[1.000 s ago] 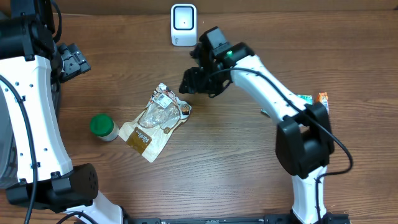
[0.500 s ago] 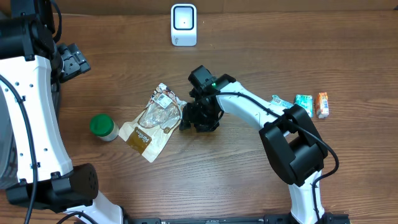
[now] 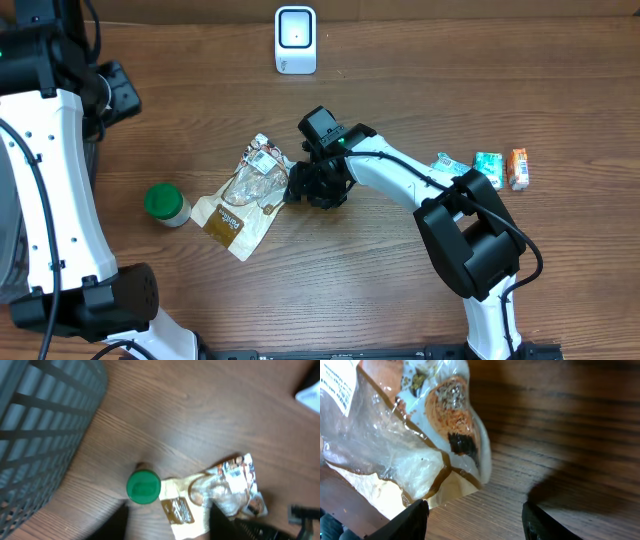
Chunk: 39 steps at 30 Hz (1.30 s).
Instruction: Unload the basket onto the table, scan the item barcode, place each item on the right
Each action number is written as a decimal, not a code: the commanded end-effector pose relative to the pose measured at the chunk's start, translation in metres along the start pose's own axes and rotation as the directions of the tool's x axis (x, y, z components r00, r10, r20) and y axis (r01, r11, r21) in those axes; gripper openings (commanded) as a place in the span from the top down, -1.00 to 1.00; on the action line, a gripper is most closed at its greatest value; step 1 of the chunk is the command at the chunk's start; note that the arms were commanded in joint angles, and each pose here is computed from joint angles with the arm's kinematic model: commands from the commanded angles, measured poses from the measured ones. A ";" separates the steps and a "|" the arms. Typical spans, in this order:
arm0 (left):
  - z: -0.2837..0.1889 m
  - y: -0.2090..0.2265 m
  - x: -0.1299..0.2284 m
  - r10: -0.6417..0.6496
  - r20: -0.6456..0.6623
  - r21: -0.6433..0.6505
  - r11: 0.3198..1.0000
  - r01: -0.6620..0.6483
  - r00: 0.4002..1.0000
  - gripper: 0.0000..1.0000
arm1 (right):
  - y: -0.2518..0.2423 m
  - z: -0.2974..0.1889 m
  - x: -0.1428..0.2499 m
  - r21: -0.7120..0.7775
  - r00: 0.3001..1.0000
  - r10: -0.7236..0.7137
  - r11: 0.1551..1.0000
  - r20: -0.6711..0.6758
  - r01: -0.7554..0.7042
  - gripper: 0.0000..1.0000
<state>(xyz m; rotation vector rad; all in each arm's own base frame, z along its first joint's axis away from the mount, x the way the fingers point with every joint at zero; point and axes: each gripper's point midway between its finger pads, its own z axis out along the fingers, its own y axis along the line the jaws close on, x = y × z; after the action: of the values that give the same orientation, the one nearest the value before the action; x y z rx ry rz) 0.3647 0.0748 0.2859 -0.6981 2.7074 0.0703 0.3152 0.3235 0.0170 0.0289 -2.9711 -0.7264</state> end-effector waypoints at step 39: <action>0.192 0.029 0.113 -0.055 -0.324 -0.151 0.989 0.006 0.945 0.92 | -0.006 -0.005 -0.005 0.006 0.999 -0.045 0.999 0.016 0.044 -0.18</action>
<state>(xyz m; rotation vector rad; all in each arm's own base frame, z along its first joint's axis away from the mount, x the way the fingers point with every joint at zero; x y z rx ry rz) 0.3164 0.1036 0.0738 -0.8477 2.9928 0.3879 0.3206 0.3168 0.0160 0.0767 -2.9918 -0.7180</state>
